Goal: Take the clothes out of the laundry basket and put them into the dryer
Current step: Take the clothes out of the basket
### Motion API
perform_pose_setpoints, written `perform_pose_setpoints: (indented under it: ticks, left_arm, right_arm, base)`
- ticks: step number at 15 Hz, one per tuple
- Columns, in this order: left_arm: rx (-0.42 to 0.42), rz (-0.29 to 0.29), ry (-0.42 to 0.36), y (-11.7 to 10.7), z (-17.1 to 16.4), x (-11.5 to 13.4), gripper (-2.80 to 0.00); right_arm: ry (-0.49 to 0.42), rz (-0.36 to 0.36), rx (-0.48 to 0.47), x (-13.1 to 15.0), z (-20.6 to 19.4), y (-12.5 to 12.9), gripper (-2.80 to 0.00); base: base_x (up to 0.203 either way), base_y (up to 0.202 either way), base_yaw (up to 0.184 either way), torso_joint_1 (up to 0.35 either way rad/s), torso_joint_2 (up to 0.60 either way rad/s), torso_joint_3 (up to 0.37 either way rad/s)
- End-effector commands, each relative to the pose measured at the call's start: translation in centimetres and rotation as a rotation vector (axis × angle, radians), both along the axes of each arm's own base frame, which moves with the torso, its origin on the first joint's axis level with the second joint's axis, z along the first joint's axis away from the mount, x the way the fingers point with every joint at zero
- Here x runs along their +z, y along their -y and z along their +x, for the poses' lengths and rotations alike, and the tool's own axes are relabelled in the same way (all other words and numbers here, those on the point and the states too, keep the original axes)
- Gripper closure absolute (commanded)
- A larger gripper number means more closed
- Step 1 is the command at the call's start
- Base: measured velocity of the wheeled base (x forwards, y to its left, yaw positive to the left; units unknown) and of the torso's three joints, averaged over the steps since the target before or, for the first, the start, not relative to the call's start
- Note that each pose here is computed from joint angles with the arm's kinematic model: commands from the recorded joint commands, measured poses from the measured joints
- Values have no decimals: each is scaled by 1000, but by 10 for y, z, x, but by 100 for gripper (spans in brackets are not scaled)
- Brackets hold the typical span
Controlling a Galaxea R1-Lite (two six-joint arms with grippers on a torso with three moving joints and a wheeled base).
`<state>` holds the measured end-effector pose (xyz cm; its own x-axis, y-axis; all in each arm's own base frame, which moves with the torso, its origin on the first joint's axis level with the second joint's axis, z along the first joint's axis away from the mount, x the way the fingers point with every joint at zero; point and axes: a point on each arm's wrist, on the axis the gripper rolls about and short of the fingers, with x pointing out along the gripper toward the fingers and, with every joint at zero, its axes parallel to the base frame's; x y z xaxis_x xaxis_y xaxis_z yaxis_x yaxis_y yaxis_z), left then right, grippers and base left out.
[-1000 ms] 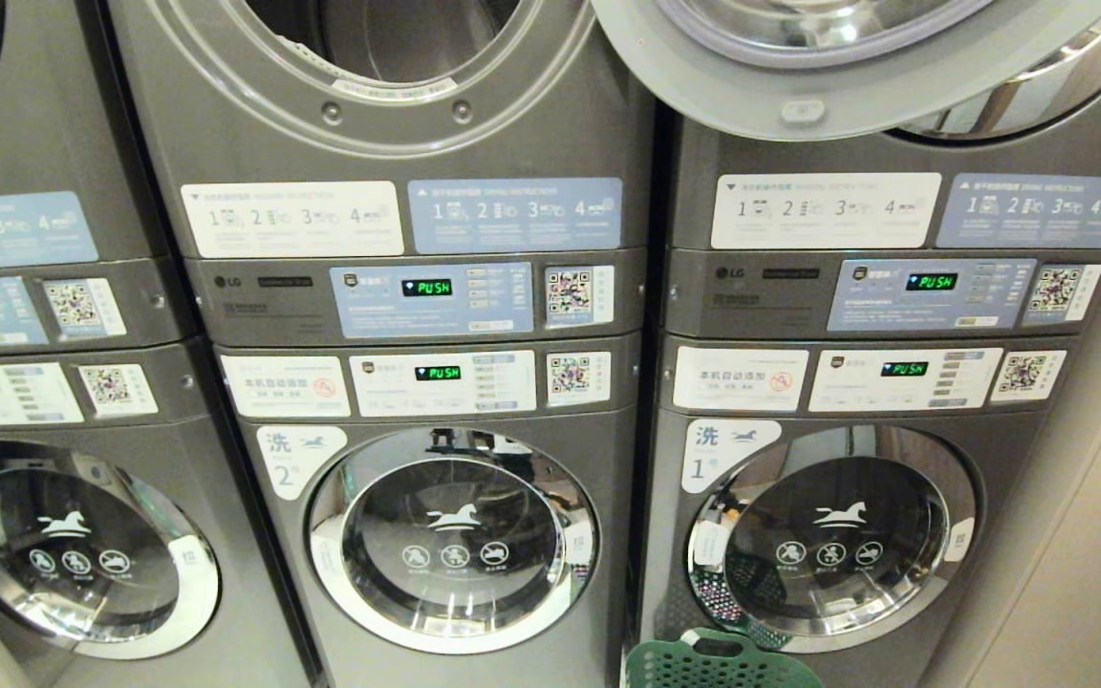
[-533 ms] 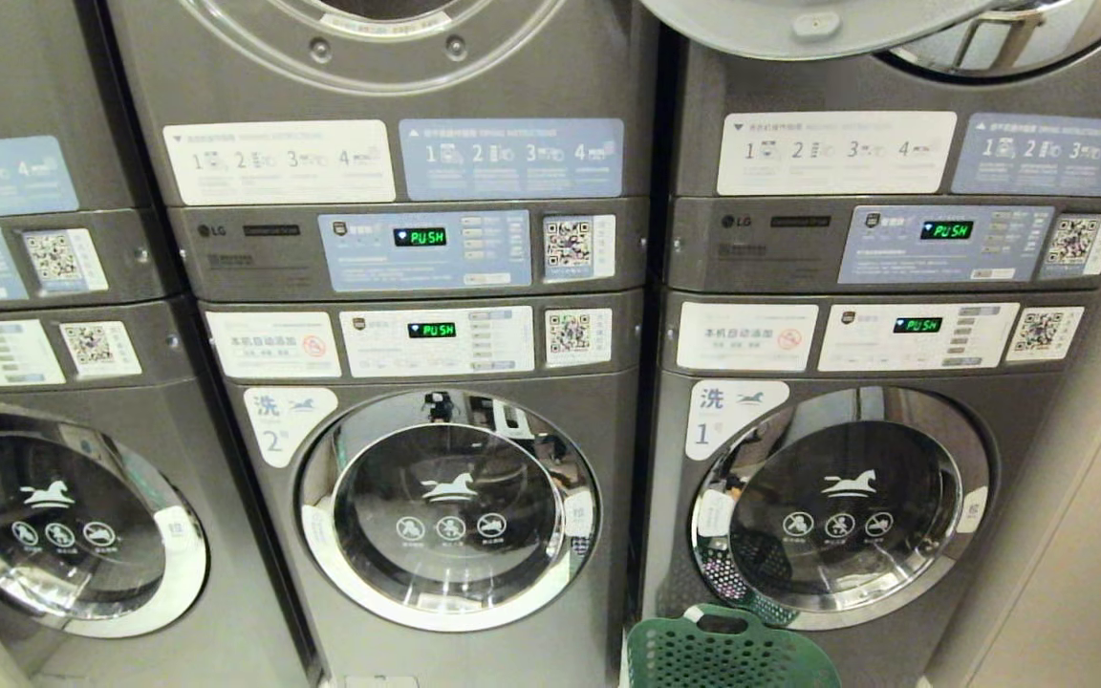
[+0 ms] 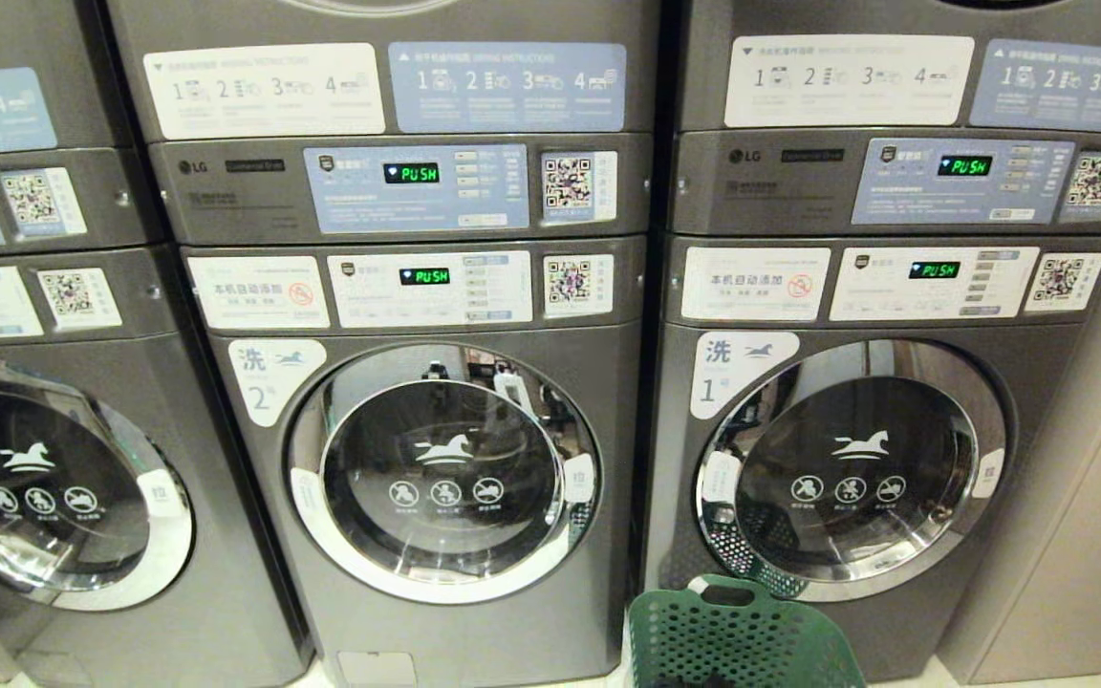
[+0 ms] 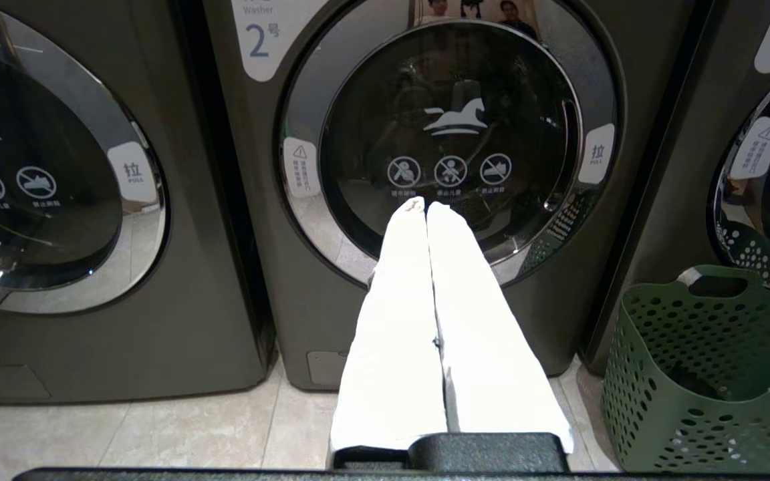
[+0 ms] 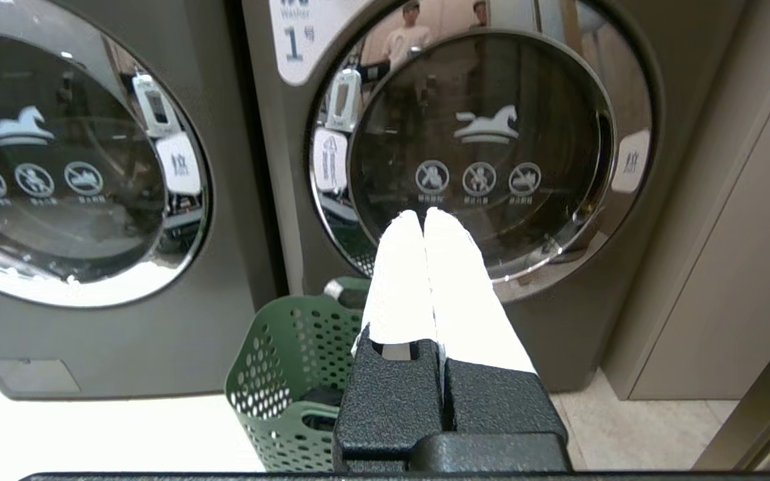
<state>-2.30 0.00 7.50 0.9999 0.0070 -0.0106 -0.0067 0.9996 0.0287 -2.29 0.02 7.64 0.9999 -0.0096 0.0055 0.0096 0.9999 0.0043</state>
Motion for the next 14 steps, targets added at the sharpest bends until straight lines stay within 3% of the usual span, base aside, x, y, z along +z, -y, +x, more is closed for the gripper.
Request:
perform_pose_setpoints:
  ticks: [1, 3, 14]
  left_arm:
    - [1, 0, 0, 0, 0, 0, 0]
    - [1, 0, 0, 0, 0, 0, 0]
    - [1, 2, 1, 0, 0, 0, 0]
  right_arm:
    - [1, 0, 0, 0, 0, 0, 0]
    - [1, 0, -1, 0, 0, 0, 0]
    - [1, -1, 0, 0, 0, 0, 0]
  base:
    - [0, 0, 0, -118, 472, 345]
    - [0, 0, 0, -95, 444, 342]
    - [0, 0, 0, -11, 47, 5]
